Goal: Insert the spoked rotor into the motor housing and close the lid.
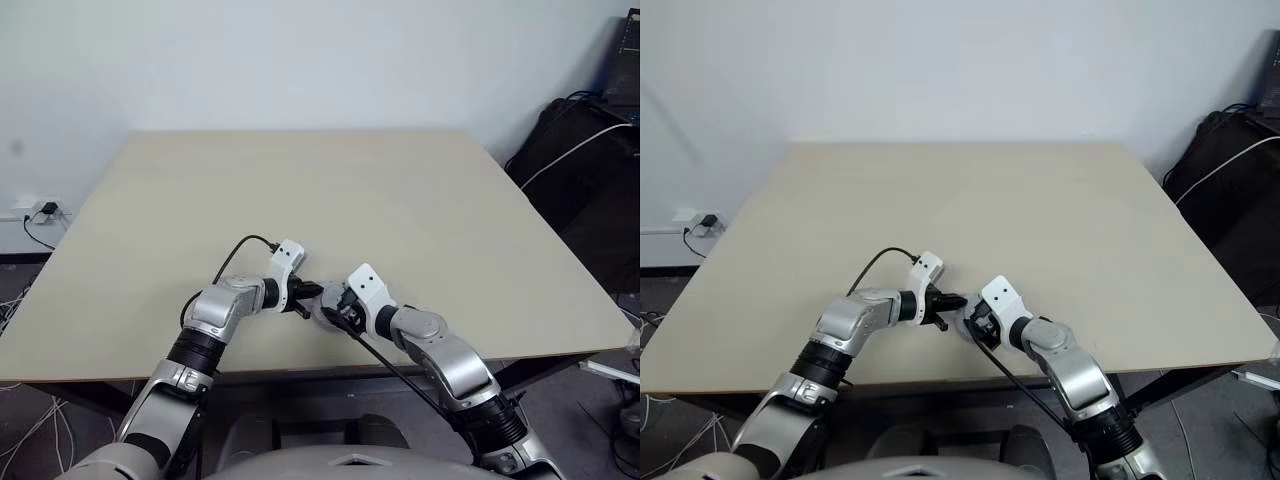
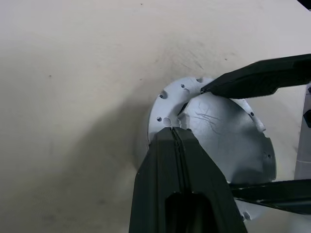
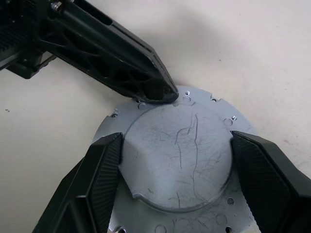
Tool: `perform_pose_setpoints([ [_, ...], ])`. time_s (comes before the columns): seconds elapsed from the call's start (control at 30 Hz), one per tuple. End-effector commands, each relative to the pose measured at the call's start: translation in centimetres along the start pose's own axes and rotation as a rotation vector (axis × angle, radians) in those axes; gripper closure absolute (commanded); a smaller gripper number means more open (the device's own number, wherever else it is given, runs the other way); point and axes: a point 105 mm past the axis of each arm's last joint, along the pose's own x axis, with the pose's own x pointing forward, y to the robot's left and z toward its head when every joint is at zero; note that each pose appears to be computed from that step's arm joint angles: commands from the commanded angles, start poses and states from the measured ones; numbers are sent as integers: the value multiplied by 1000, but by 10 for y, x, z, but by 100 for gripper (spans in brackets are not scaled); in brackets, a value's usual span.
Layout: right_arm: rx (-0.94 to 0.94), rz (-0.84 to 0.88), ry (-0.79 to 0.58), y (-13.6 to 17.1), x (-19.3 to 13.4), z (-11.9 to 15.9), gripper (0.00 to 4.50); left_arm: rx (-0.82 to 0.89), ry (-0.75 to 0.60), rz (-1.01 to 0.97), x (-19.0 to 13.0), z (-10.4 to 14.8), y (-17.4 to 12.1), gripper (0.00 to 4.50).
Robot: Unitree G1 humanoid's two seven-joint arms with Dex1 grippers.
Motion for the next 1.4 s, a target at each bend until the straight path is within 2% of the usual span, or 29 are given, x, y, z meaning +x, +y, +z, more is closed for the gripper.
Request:
perform_pose_setpoints([
  [0.03,-5,11,35,3,1,-7,131,-11,23,-55,2,-4,-10,450],
  [0.27,13,17,28,4,-3,-7,131,-18,31,-78,4,-6,-15,450],
  [0.3,20,7,27,3,-4,-7,58,-19,32,-78,4,-6,-15,450],
  [0.37,28,-9,33,0,-6,-9,2,-19,33,-78,5,-6,-16,450],
  [0.6,56,-66,54,-12,-24,-18,2,-22,33,-79,6,-6,-17,450],
  [0.83,88,-70,18,-15,-48,-14,2,-24,32,-79,7,-8,-17,450],
  [1.0,274,-15,-106,-14,-62,-2,2,-20,29,-82,9,-6,-18,450],
  [1.17,585,-25,-250,-23,-57,5,2,-20,27,-81,9,-6,-18,450],
  [1.3,783,-109,-238,-35,-44,-8,2,-22,27,-80,9,-7,-17,450],
  [1.4,853,-133,-208,-38,-35,-16,2,-24,26,-78,9,-7,-17,450],
])
